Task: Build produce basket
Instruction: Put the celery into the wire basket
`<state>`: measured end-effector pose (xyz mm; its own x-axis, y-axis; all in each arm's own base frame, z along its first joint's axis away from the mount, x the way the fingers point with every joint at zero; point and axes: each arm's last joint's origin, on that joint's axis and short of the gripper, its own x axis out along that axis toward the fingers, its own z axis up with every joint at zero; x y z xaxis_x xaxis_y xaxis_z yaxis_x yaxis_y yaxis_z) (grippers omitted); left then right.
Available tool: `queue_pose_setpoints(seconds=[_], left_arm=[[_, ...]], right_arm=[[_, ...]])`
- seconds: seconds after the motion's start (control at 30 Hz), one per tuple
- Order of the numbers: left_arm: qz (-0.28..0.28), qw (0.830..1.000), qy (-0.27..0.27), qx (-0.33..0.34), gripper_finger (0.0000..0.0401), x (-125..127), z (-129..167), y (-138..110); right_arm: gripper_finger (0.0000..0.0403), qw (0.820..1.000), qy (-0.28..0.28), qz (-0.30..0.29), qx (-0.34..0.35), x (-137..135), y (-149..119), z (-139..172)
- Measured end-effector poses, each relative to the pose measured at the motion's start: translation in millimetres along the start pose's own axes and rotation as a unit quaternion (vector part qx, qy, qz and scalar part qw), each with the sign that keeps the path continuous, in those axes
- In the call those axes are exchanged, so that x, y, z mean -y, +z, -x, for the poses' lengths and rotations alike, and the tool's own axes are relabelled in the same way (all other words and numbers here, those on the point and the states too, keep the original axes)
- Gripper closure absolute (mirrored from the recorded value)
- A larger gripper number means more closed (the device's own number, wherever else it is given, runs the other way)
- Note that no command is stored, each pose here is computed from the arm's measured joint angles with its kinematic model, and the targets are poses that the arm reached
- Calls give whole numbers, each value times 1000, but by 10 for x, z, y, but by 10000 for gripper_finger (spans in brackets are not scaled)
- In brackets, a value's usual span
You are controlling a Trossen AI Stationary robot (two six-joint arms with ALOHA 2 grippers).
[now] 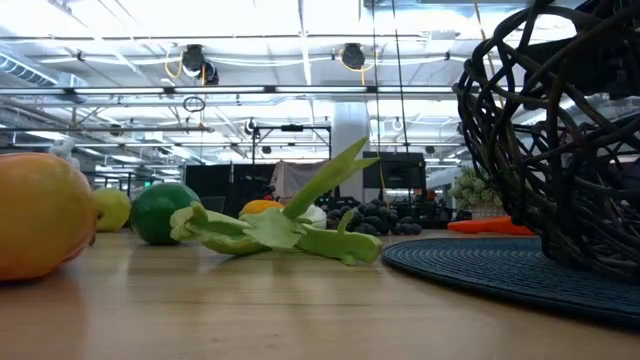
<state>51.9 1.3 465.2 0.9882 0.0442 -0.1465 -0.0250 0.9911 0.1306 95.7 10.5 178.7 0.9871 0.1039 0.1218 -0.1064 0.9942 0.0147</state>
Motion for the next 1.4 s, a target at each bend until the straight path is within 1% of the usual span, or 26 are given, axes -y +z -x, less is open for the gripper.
queue_pose_setpoints(seconds=[0.13,0.2,0.27,0.43,0.57,0.8,0.97,1.03,1.1,1.23,1.33,1.4], left_arm=[[22,999,-2,-23,369,-14,-84,141],[23,999,-4,-37,369,-12,-149,149],[22,998,-5,-50,369,-7,-207,128],[10,997,-4,-80,368,15,-384,-3],[7,996,-5,-84,368,42,-586,-144],[-6,996,-6,-85,368,97,-938,-455],[-10,998,-2,-55,368,125,-1123,-607],[-12,999,-2,-48,368,131,-1157,-640],[-12,999,-2,-49,368,136,-1177,-670],[-12,999,7,-49,368,133,-1186,-681],[-8,999,18,-43,368,125,-1186,-668],[-8,999,22,-40,368,122,-1186,-662]], right_arm=[[403,999,-12,-36,0,7,0,0],[403,998,-23,-52,1,13,0,0],[403,998,-28,-52,2,16,0,0],[403,998,-31,-55,2,18,0,1],[403,995,-35,-92,3,21,0,1],[403,992,-51,-119,7,30,0,2],[403,993,-52,-109,6,30,0,2],[403,993,-71,-91,7,41,0,3],[403,992,-86,-89,8,50,0,4],[403,990,-102,-93,10,59,-1,5],[403,990,-97,-89,40,57,69,8],[403,992,-98,-79,27,57,59,2]])
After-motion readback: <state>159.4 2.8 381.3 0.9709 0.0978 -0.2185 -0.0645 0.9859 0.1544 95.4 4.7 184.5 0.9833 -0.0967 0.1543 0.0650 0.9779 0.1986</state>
